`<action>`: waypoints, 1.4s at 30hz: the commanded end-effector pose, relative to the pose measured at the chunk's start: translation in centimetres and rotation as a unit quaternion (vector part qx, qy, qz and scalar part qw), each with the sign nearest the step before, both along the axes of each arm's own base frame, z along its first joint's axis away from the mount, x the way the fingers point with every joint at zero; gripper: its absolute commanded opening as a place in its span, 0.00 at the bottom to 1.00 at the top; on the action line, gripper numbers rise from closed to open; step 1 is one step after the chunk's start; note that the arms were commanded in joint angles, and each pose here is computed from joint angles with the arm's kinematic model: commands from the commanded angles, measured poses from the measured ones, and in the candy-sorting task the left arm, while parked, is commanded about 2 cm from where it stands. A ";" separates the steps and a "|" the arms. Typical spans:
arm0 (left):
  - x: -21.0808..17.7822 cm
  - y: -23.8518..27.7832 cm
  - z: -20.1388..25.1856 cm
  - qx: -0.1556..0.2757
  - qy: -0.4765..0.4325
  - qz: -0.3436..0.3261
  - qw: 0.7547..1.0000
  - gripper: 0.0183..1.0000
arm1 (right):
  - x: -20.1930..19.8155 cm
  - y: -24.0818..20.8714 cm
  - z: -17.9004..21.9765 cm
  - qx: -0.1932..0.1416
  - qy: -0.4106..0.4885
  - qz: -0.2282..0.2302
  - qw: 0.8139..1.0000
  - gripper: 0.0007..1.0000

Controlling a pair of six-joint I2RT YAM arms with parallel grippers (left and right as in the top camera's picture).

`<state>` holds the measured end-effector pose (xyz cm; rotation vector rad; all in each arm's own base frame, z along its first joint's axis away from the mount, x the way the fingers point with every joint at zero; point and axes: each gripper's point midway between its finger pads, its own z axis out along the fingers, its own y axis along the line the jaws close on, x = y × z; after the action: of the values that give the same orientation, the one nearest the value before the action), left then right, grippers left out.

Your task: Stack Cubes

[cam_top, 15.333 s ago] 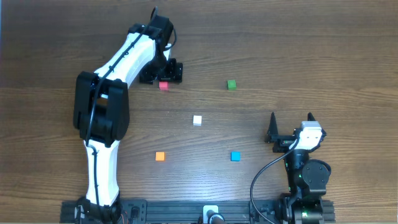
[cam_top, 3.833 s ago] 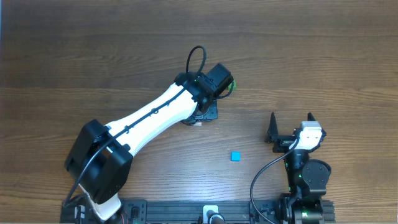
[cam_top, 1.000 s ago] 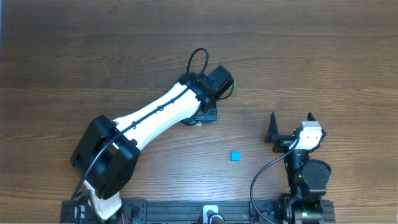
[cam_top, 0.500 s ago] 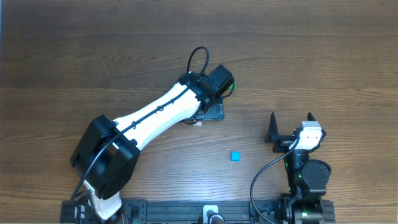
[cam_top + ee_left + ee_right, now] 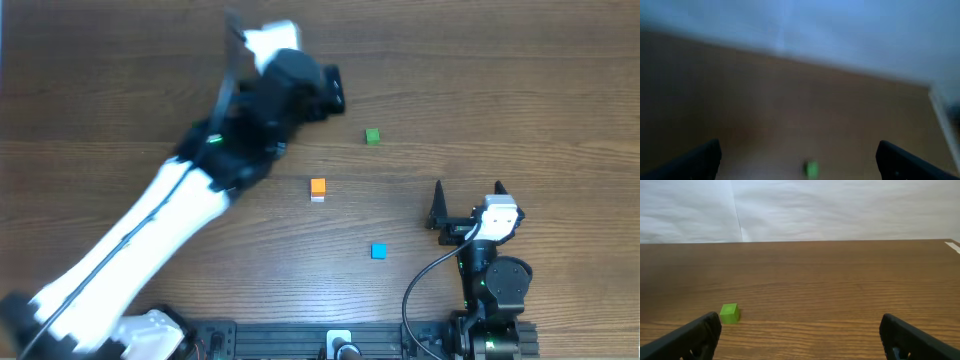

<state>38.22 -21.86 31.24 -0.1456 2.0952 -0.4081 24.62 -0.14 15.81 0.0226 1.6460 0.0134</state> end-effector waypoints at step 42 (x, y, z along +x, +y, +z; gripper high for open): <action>-13.0 22.0 -12.4 0.168 -0.234 0.058 0.956 1.00 | 0.0 0.0 -0.2 0.000 0.000 0.001 1.000 0.99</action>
<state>25.27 0.17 18.86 0.0096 1.6535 -0.0165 24.62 -0.14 15.82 0.0222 1.6452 0.0131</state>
